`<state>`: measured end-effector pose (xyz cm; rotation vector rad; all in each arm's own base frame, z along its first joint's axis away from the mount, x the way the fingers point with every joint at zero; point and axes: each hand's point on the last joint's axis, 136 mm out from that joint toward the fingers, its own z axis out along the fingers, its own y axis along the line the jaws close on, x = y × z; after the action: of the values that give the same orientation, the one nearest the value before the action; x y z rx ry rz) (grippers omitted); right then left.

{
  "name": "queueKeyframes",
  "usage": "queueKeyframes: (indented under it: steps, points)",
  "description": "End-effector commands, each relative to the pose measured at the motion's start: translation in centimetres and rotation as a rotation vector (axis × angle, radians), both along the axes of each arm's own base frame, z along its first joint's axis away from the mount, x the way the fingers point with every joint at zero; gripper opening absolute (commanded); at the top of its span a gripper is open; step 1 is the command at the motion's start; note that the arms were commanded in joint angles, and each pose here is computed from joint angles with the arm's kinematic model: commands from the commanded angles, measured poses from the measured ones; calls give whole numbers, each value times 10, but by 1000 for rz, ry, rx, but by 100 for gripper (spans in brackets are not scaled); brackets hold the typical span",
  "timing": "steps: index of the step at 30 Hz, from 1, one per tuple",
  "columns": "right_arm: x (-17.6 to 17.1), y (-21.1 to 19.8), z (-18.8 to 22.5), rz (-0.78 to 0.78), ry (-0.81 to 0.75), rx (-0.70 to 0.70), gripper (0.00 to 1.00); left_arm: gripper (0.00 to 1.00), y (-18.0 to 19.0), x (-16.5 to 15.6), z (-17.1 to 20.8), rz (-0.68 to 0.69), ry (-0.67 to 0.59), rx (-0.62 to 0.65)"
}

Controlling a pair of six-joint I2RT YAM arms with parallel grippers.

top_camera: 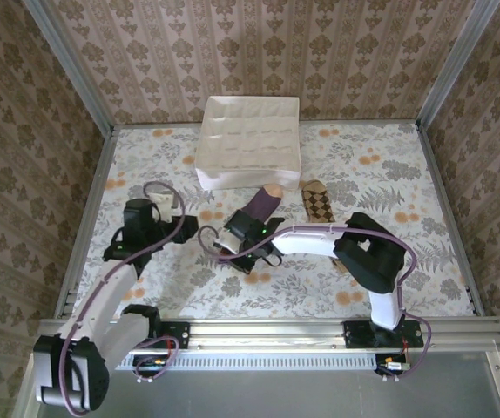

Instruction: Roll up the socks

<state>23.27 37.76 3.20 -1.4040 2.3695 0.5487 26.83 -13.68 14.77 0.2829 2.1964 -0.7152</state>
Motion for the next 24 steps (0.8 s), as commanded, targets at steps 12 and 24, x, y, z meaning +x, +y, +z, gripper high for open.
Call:
queueKeyframes:
  steps: [12,24]
  points:
    - [-15,-61,19,-62,367,163,0,58,-117,-47,-4,-585,-596,98]
    - [-14,-71,11,-102,449,158,0,56,-136,-76,-43,-788,-523,6]
